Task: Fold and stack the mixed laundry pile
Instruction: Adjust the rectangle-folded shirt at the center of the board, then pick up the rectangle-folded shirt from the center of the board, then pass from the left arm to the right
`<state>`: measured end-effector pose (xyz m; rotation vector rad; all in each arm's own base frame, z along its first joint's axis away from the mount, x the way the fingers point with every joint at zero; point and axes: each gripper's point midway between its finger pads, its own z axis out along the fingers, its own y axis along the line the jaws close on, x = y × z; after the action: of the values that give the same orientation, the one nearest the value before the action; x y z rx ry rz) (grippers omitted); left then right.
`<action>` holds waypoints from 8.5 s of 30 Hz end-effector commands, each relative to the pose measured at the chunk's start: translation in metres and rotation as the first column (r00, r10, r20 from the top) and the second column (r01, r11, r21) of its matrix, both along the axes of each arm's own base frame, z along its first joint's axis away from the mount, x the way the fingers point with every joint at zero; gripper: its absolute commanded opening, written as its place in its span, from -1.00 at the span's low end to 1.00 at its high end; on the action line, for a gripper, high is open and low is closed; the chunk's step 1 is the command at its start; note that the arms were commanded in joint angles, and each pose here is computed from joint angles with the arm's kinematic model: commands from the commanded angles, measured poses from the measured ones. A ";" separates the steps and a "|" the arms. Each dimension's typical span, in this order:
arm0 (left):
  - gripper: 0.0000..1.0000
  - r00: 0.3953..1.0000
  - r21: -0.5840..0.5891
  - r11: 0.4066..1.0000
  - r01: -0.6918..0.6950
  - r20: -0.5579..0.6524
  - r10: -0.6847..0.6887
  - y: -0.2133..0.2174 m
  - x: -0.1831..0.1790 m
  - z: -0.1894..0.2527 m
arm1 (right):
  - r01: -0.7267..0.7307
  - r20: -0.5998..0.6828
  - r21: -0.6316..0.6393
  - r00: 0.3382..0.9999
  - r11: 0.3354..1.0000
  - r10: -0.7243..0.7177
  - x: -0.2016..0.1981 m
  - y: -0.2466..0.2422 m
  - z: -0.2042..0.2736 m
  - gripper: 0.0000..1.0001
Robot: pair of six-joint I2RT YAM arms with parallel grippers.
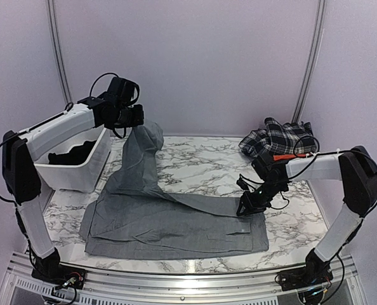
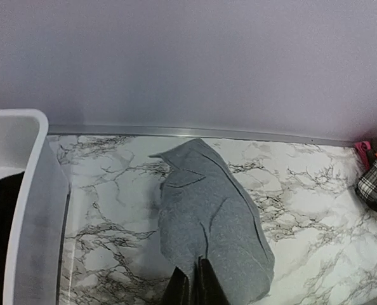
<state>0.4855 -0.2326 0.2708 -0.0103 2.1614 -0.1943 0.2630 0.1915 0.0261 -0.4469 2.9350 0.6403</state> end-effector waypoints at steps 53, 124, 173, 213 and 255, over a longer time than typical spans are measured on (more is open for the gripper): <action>0.30 0.730 -0.143 0.922 0.359 -0.573 -0.372 -0.001 -0.105 -0.182 | -0.328 0.204 0.158 0.934 0.931 0.294 0.022 0.139 0.064 -0.14; -0.85 0.667 -0.051 0.923 0.381 -0.677 -0.312 0.043 -0.219 -0.209 | 0.177 0.021 -0.157 0.984 0.972 -0.176 -0.014 -0.051 0.017 -1.00; -1.00 0.925 -0.007 1.000 -0.028 -0.380 0.023 0.047 0.079 -0.192 | 0.043 0.205 0.117 0.977 0.992 -0.066 0.040 0.004 0.114 0.08; 0.66 0.736 -0.302 0.813 0.498 -0.350 -0.580 -0.035 -0.234 -0.132 | -0.097 0.137 0.395 0.990 0.913 0.045 -0.020 0.058 0.133 0.10; -1.00 0.362 0.129 0.352 0.927 -0.062 -0.930 -0.078 -0.333 -0.078 | -0.773 0.796 0.137 0.458 0.619 0.396 -0.099 0.190 0.214 0.52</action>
<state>0.1480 -0.3174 0.1921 1.3231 1.9577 -0.8137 0.1667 0.3540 0.2199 -1.3114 1.9002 1.0121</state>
